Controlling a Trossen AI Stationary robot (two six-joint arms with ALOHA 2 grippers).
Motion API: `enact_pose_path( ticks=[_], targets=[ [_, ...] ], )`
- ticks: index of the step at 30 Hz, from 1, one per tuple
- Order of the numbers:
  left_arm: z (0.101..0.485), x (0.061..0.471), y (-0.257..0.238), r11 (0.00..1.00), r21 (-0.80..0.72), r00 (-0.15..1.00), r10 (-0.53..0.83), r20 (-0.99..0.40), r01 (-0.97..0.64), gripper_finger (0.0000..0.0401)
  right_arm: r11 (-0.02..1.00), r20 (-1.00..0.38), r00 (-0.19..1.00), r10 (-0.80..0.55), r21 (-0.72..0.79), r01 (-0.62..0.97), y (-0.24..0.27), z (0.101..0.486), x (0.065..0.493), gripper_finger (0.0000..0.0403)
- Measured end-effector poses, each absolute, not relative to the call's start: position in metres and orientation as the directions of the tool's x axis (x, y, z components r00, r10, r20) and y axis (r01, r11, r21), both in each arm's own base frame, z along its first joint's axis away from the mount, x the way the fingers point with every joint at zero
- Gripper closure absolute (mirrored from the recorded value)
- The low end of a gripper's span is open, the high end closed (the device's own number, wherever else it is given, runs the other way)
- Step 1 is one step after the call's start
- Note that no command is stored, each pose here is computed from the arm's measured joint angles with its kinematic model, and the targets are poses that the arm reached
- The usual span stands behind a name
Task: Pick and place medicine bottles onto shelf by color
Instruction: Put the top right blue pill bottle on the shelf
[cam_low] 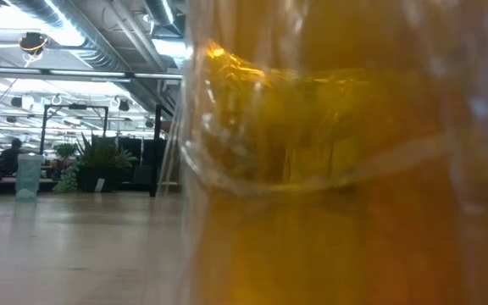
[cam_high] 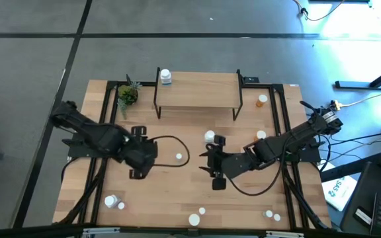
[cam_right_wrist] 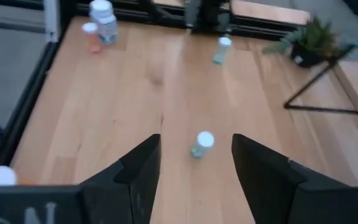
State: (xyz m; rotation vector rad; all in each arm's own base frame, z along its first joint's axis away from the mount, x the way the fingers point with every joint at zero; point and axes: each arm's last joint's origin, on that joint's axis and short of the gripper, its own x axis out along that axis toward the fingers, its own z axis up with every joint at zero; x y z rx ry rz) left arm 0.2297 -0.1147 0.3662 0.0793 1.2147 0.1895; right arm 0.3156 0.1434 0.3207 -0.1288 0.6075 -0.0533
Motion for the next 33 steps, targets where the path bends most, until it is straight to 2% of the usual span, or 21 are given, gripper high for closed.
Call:
enact_pose_path(
  ticks=[11,33],
  targets=[
    [0.376,0.203,-0.14,0.98,0.149,0.435,0.193,-0.879,-0.132,0.0194,0.975,-0.643,0.765,-0.039,-0.194,-0.113,0.119,0.294,0.346,0.0203],
    [0.376,0.189,-0.158,0.985,0.139,0.462,0.173,-0.87,-0.105,0.0194,0.964,-0.67,0.743,-0.005,-0.201,-0.175,0.089,0.217,0.411,0.0203]
  ],
)
